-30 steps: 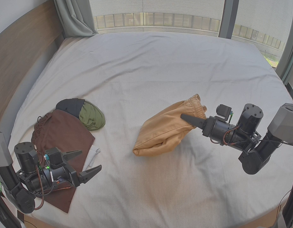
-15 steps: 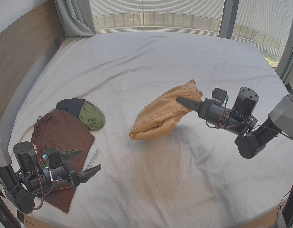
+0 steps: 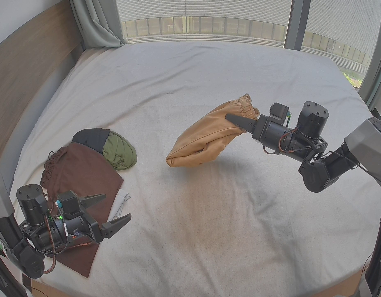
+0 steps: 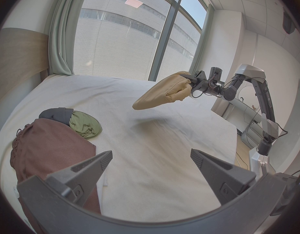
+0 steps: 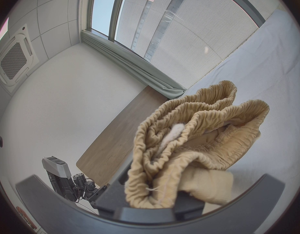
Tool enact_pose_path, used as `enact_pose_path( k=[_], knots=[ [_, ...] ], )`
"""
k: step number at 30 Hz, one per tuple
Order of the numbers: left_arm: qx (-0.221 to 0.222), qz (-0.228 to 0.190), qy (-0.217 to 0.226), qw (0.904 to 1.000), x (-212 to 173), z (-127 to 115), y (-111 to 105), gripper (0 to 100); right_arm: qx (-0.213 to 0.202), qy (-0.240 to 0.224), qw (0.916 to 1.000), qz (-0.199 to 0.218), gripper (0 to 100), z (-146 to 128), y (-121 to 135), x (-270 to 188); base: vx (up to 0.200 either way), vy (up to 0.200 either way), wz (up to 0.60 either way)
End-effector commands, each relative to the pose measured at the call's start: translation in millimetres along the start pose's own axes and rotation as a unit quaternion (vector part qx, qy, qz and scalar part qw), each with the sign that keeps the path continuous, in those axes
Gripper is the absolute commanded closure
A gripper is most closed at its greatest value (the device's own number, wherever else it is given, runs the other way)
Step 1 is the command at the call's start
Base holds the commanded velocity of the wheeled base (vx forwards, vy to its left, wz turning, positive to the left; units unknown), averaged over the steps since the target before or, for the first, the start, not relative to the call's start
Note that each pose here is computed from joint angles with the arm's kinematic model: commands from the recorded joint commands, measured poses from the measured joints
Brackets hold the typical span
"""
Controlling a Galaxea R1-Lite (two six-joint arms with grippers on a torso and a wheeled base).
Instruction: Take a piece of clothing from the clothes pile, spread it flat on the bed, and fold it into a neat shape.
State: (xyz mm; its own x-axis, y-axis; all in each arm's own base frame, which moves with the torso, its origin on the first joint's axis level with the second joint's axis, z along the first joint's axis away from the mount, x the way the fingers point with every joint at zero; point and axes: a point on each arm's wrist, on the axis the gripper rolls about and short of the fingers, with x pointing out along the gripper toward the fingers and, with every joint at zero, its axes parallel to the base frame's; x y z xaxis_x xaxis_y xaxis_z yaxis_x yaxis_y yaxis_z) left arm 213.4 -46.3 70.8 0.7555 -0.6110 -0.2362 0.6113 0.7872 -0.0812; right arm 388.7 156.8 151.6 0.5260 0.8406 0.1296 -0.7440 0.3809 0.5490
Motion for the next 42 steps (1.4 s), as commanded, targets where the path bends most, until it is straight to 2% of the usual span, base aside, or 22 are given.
enact_pose_path(
  k=[1, 13, 25, 32, 42],
  knots=[
    [0.001, 0.000, -0.002, 1.0000, -2, 1, -1, 0, 0.002, 0.002, 1.0000, -0.002, 100, -3, -4, 1, 0.000, 0.000, 0.00],
    [0.001, 0.000, -0.004, 1.0000, -2, 2, -1, 0, 0.000, -0.002, 1.0000, 0.001, 100, 10, -5, 12, 0.000, 0.000, 0.00],
    [0.001, -0.001, -0.004, 1.0000, -2, 2, -2, 0, -0.001, -0.009, 0.9999, -0.009, 100, 27, -24, 28, 0.000, 0.000, 0.00],
    [-0.001, -0.001, -0.002, 1.0000, -2, 1, -1, 0, 0.004, -0.009, 0.9998, -0.018, 100, 23, -50, 38, 0.000, 0.000, 0.00],
    [-0.002, -0.001, -0.002, 1.0000, -3, 1, -2, 0, 0.005, -0.029, 0.9995, -0.013, 100, 41, -56, 48, 0.000, 0.000, 0.00]
  ],
)
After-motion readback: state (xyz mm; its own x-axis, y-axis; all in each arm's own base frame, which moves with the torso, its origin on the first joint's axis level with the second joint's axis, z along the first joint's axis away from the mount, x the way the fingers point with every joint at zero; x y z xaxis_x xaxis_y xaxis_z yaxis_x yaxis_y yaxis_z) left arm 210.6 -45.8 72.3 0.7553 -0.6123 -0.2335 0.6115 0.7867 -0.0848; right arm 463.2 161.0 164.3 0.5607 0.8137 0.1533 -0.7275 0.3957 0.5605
